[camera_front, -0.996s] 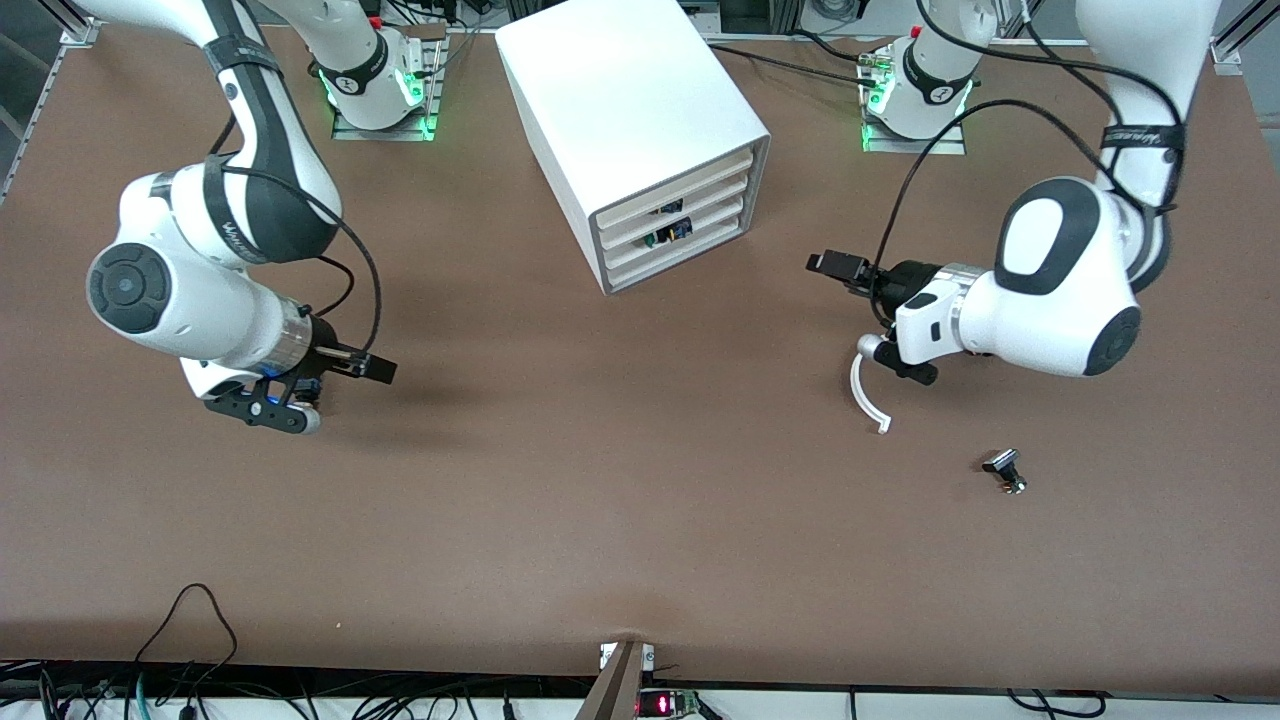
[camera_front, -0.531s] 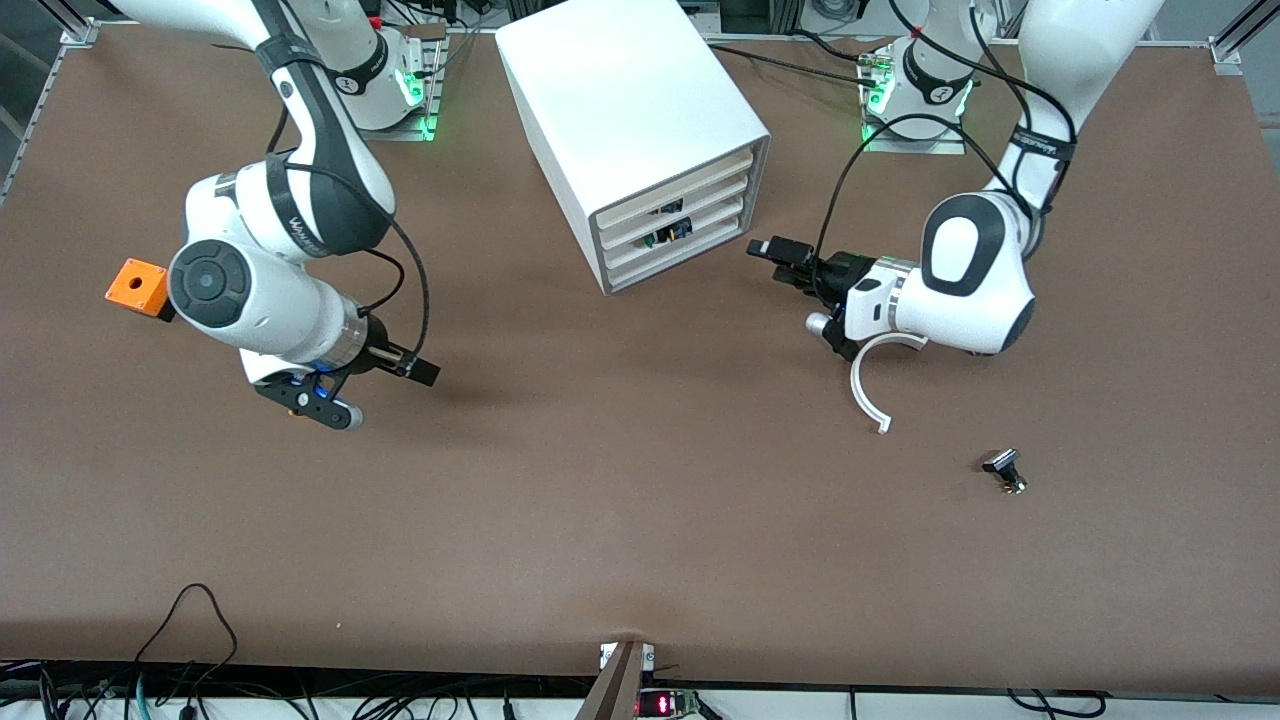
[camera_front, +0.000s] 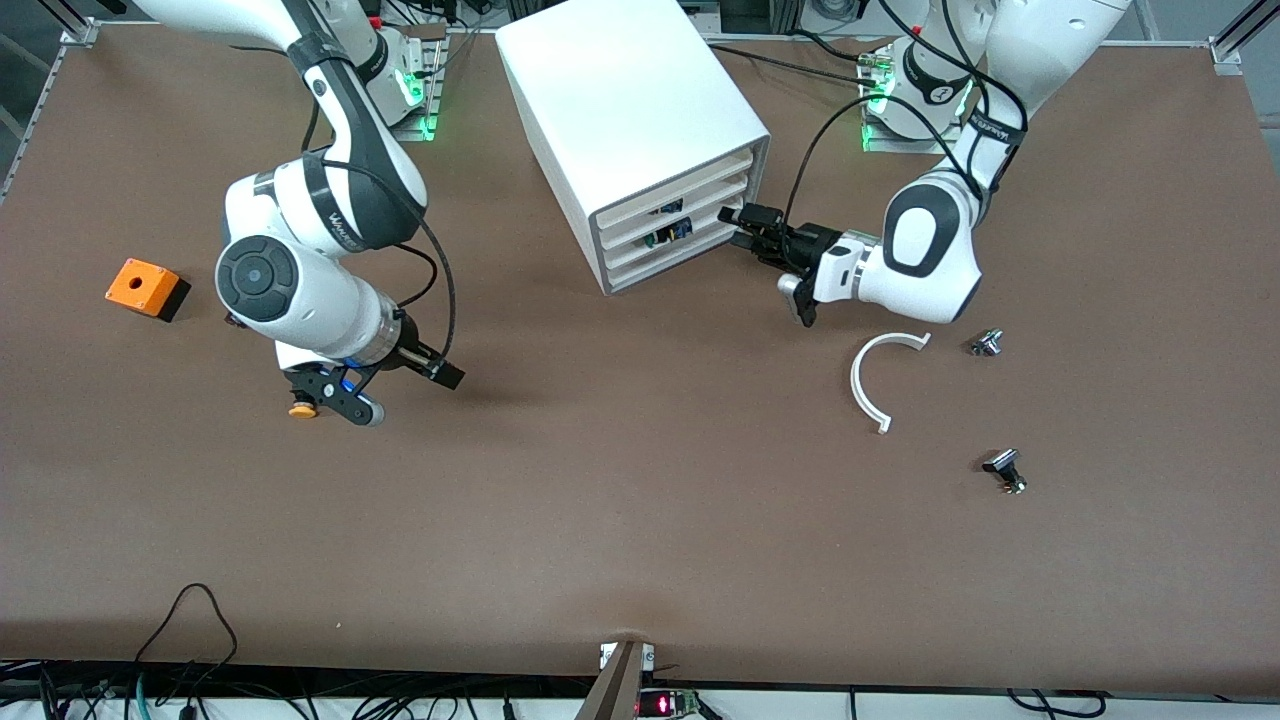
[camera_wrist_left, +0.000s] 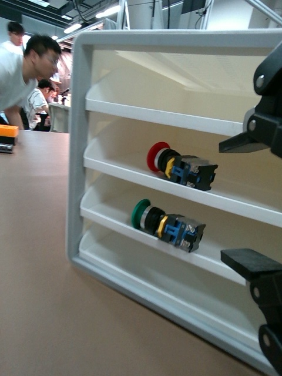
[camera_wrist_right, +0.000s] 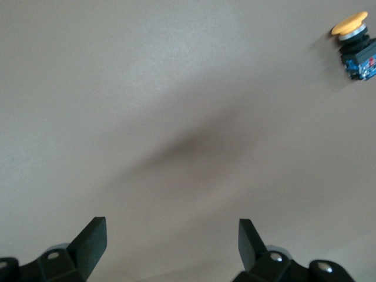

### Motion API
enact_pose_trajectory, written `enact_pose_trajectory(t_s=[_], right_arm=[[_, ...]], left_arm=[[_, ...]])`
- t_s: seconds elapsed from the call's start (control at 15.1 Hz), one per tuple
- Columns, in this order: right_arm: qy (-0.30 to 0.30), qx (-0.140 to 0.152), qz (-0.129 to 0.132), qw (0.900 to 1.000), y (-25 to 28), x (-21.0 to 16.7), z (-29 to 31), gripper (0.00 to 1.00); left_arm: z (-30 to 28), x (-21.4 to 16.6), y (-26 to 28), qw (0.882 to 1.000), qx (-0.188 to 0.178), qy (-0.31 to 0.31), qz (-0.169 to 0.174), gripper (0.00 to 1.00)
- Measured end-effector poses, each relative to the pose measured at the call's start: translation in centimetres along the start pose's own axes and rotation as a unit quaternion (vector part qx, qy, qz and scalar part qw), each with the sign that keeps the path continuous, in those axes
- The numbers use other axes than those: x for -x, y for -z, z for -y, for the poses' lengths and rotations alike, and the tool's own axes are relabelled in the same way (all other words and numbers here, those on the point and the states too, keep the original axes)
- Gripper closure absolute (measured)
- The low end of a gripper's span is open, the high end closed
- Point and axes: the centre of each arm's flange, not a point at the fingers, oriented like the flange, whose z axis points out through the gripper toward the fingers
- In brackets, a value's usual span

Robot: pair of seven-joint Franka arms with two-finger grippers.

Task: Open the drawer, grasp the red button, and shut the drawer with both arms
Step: 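Grasp the cabinet drawer handle with the left gripper, then pull the drawer open with the left gripper while the right gripper approaches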

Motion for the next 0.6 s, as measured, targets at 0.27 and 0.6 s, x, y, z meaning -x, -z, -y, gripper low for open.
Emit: enact_pose_trajectory(t_s=[0.27,0.6], right_arm=[[-0.031,-0.015,0.017,0.999,-0.2,0.8,1.1,0.0],[-0.061,-0.03,0.021,0.998,0.2,1.5,2.9,0.0]], left_arm=[[0.6,0.6,-1.2,1.0,0.005,-0.023,0.01,0.26],[2.6,1.2,-3.3,0.999,0.037,-0.036,0.007,0.32]])
